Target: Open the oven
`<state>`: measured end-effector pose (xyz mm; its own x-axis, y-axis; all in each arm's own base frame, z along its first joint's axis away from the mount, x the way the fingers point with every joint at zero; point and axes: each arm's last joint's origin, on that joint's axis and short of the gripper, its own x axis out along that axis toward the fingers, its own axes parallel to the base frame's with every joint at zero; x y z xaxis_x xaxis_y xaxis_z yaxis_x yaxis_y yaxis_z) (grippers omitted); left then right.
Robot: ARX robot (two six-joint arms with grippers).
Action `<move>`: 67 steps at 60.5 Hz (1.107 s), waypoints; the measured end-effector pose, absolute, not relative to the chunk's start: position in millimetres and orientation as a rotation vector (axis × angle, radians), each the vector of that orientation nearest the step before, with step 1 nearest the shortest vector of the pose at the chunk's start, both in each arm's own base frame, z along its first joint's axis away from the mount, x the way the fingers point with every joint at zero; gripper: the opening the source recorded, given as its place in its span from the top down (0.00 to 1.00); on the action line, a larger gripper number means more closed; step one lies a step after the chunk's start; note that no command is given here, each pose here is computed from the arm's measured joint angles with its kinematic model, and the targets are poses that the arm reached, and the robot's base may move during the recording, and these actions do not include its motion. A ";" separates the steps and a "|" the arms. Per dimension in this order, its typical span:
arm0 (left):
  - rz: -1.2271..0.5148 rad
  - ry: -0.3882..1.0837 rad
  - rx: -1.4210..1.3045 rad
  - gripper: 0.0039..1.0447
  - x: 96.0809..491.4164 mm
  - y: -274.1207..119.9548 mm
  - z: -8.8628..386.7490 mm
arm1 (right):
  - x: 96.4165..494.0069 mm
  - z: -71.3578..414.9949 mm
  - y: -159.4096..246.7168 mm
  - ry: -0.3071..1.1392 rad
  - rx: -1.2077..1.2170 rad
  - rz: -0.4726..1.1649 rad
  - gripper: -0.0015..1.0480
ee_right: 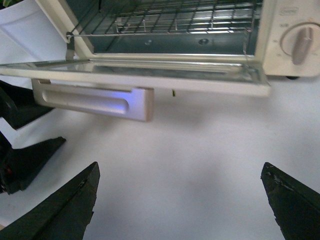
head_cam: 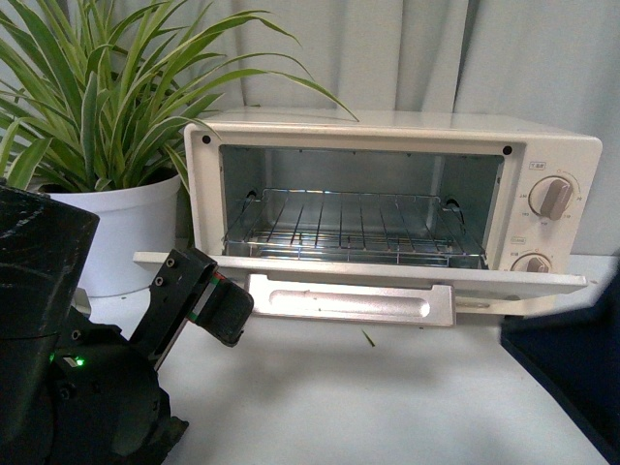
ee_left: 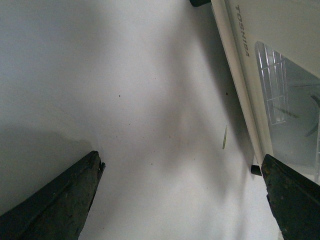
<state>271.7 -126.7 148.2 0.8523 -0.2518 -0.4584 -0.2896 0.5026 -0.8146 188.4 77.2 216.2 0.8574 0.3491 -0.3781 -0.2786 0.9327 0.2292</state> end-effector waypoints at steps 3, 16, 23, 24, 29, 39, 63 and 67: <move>0.028 0.576 -1.059 0.06 271.1 -125.6 148.1 | 179.4 210.6 70.8 0.421 0.170 0.309 0.09; 0.065 0.570 -0.949 0.06 268.3 -124.7 147.6 | 142.1 191.0 41.5 0.373 0.170 0.213 0.09; 0.080 0.568 -0.800 0.06 265.6 -128.0 147.2 | 132.2 188.2 33.7 0.353 0.159 0.208 0.09; 0.078 0.569 -0.770 0.06 265.2 -129.0 147.3 | 130.8 187.7 32.5 0.351 0.155 0.208 0.09; 0.081 0.561 -0.646 0.06 262.9 -133.5 146.4 | 125.9 183.2 28.7 0.351 0.147 0.208 0.09; 0.066 0.550 -0.371 0.06 258.0 -143.2 140.1 | 121.9 171.6 22.9 0.366 0.139 0.198 0.09; 0.010 0.491 0.106 0.06 249.0 -152.6 133.7 | 120.3 164.9 20.7 0.357 0.152 0.200 0.09; -0.018 0.454 0.155 0.06 242.7 -151.8 137.1 | 119.9 165.4 20.6 0.353 0.157 0.201 0.09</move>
